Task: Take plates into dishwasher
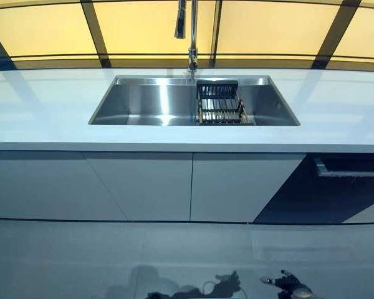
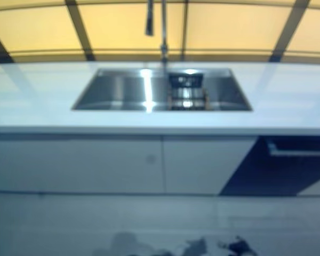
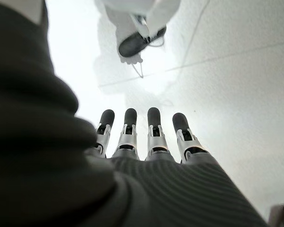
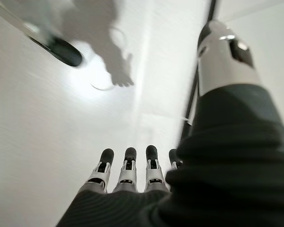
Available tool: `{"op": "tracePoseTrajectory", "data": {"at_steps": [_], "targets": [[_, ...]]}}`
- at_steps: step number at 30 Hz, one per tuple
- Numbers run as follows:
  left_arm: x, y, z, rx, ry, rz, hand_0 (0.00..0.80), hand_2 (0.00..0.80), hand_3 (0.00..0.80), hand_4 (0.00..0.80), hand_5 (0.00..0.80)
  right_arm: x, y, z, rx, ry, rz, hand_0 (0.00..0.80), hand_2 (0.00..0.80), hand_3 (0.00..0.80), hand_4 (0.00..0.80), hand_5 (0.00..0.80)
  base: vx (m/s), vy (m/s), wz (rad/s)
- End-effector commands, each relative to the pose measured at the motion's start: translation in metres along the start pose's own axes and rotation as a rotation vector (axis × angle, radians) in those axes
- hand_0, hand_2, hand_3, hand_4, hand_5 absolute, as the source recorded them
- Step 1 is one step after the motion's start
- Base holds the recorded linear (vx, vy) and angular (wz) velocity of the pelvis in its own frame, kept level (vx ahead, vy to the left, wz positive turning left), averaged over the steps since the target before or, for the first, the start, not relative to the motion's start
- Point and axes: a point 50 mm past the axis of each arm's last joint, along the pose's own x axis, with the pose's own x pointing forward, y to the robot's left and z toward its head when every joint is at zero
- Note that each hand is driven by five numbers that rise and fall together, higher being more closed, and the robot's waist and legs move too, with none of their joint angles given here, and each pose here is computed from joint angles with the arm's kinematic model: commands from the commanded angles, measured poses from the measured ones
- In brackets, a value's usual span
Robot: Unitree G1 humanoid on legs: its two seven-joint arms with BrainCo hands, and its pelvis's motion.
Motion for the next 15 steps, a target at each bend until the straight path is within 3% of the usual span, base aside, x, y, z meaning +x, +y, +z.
{"op": "tracePoseTrajectory", "data": {"at_steps": [1,15], "targets": [[0.001,-0.003,0.010,0.045,0.009,-0.020,0.000,0.000,0.000,0.000,0.000,0.002,0.007,0.007,0.019,0.045,0.022,0.000,0.000,0.000,0.000,0.000,-0.039,0.006,0.04],[0.001,-0.001,0.014,0.058,-0.004,-0.038,0.000,0.000,0.000,0.000,0.000,0.001,0.006,-0.011,-0.036,0.140,-0.001,0.000,0.000,0.000,0.000,0.000,0.002,0.000,0.00]]}}
